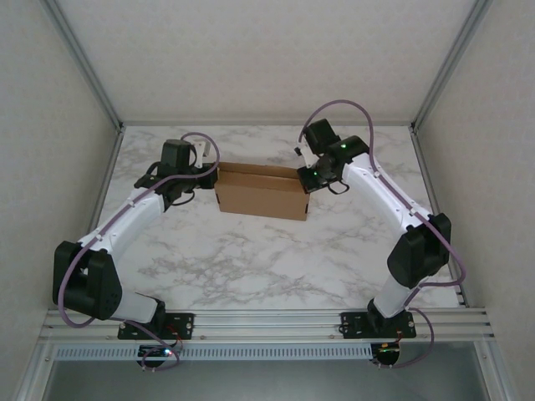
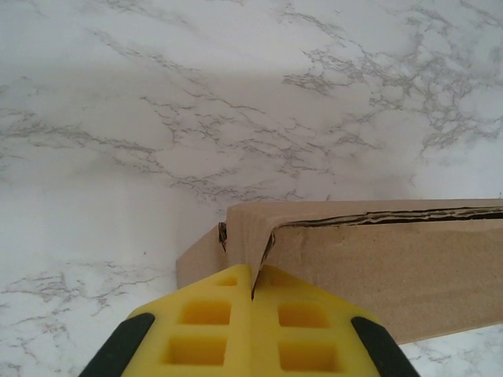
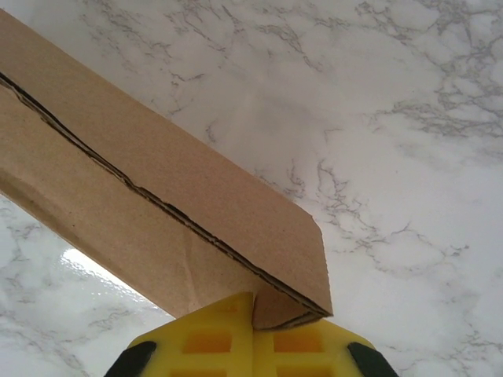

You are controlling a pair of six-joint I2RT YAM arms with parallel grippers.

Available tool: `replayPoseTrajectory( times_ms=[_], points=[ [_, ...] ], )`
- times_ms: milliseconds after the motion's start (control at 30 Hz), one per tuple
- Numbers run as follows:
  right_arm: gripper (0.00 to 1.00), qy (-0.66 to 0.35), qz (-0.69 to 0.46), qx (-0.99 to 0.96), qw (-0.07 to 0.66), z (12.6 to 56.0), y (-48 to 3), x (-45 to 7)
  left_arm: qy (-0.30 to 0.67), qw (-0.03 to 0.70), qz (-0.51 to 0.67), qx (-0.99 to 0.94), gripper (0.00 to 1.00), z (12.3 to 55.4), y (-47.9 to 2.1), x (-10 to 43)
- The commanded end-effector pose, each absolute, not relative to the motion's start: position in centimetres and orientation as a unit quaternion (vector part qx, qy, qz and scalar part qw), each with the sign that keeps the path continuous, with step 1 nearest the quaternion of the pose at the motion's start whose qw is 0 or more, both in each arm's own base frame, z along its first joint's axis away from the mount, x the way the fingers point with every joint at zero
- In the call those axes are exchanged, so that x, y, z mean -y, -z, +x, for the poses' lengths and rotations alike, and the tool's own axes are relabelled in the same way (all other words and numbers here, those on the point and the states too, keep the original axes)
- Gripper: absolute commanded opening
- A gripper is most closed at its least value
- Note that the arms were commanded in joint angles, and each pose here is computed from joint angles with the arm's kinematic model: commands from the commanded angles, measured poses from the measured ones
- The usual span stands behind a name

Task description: Fold the paper box

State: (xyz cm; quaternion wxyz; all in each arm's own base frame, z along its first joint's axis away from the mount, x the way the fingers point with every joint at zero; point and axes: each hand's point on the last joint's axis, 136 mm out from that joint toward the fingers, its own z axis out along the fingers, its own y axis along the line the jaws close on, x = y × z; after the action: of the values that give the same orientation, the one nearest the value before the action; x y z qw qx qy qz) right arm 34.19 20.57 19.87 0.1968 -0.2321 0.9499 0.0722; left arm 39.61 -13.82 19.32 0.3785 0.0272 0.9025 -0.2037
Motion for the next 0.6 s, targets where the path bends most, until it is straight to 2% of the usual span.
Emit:
replayPoseTrajectory(
  times_ms=[0,567],
  points=[
    [0.00,-0.122,-0.220,-0.949,0.190,34.0,-20.5,-22.1,0.234,0.332,0.025,-0.913,0.00,37.9,-18.8,15.5],
    [0.00,-0.112,-0.221,-0.951,0.184,33.8,-19.5,-21.3,0.232,0.337,0.017,-0.912,0.00,37.6,-19.6,15.2]
  ],
)
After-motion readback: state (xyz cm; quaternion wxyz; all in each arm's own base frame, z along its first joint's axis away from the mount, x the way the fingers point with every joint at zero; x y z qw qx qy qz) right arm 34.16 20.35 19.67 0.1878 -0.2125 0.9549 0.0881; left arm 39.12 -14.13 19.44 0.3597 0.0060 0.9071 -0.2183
